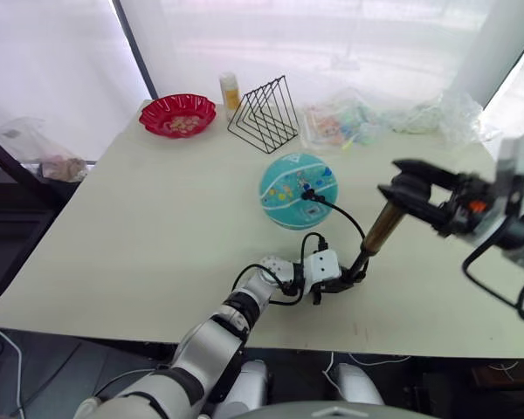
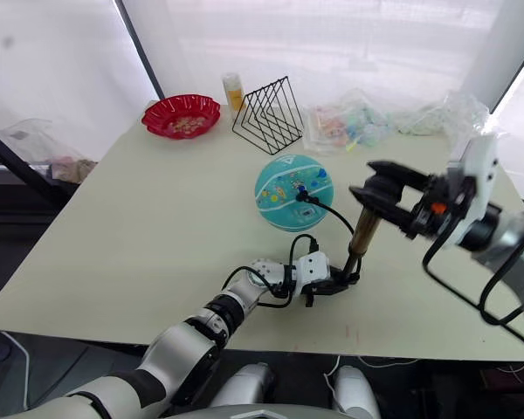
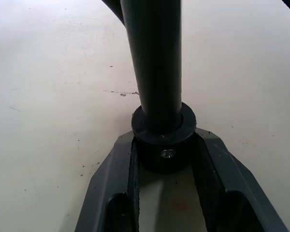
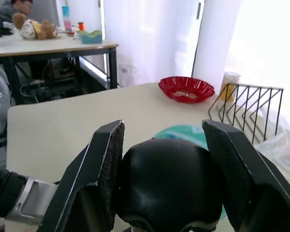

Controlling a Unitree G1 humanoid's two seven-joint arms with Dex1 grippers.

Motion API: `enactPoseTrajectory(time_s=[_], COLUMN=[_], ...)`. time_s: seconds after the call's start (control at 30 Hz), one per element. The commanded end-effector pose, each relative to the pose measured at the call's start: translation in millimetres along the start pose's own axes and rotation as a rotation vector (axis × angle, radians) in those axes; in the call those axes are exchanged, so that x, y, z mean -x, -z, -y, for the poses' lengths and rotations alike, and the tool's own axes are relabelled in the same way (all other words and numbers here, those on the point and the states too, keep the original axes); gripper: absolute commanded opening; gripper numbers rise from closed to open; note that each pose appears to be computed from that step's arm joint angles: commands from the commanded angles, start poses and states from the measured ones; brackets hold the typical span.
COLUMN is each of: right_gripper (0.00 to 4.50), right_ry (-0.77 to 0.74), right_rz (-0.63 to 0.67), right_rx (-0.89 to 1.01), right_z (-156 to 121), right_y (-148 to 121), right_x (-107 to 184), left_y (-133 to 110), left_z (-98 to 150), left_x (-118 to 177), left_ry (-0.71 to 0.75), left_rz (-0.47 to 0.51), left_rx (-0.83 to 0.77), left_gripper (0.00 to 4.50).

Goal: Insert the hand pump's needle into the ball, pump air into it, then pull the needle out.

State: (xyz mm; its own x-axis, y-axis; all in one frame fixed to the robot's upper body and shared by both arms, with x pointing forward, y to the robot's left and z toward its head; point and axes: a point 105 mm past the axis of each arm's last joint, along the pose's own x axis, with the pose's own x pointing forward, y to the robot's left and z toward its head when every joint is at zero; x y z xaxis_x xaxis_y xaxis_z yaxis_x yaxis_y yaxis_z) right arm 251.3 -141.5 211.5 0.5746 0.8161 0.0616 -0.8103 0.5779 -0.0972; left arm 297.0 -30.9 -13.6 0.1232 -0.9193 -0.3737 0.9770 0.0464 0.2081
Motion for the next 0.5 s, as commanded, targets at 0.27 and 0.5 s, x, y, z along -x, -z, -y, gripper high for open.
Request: enactPoseTrajectory(time_s=[0.27, 0.5], right_gripper=[2.1, 2.1], right_ry=[0.035, -0.017], right_rz=[-0.169, 0.018], right_rx=[-0.017, 0.088], right_z=[-7.9, -3.2], right_y=[82.2, 13.0], right_x=[-3.8, -16.0], left_y=[59.1, 61.5], left_z=[46.1, 47.4], left_x=[8.6, 10.2], left_ry=[0.145, 0.148], left_rz=[-0.221, -0.229], left_rx=[0.112, 0.114], left_gripper=[1.11, 1.11])
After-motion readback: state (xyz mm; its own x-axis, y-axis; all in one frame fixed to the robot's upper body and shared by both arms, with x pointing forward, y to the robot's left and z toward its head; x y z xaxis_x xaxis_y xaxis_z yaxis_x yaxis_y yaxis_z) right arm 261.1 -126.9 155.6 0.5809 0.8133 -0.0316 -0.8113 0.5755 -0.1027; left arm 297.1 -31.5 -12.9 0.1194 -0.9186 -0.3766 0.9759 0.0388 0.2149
